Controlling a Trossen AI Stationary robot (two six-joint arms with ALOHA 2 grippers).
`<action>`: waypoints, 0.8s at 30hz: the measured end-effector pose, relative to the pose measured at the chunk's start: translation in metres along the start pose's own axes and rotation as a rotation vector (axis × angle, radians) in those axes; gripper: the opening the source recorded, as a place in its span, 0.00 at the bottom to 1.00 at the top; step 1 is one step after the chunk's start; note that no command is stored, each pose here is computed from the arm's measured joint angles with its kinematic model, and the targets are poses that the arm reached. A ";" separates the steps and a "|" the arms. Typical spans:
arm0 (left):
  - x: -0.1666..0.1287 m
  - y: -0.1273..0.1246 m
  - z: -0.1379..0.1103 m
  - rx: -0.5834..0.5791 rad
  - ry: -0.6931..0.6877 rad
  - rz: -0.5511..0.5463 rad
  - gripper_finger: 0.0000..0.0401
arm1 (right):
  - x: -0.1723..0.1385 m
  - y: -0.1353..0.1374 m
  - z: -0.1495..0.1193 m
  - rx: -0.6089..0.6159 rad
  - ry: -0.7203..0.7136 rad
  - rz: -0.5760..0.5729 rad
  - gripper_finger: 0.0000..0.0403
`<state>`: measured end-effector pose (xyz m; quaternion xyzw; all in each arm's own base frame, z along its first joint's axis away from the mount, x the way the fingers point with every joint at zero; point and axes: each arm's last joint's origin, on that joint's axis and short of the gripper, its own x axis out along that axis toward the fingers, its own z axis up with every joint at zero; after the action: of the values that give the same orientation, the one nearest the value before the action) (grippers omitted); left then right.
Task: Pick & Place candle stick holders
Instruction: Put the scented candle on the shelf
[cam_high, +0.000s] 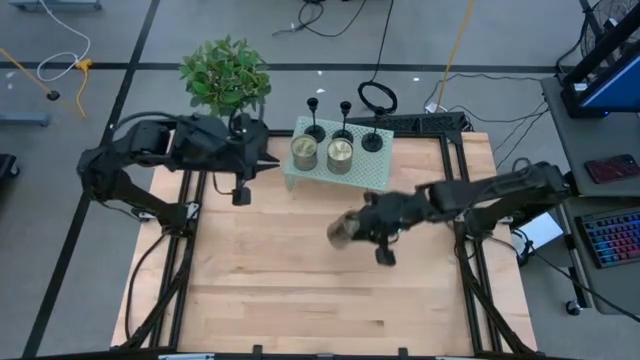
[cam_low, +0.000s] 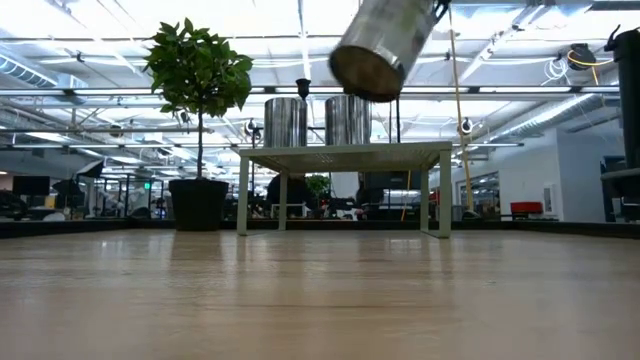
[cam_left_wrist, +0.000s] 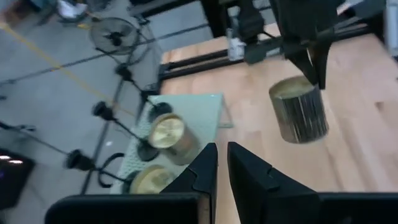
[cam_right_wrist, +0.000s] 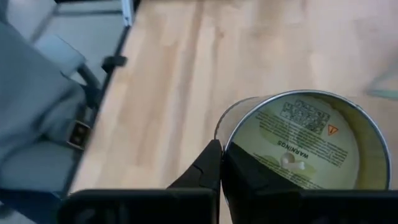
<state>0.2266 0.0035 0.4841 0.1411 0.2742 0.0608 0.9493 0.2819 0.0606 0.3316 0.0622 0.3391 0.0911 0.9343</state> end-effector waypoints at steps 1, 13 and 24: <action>-0.002 0.000 0.000 0.002 -0.005 0.018 0.10 | -0.008 -0.005 0.003 -0.019 0.011 -0.020 0.00; -0.025 0.002 -0.003 0.003 -0.035 0.077 0.10 | -0.063 -0.080 0.011 -0.028 0.229 -0.412 0.00; -0.024 0.001 -0.008 0.023 0.022 0.068 0.10 | -0.069 -0.137 0.004 0.088 0.264 -0.368 0.00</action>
<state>0.2024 0.0020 0.4900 0.1604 0.2803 0.0913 0.9420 0.2504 -0.0884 0.3528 0.0273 0.4678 -0.0883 0.8790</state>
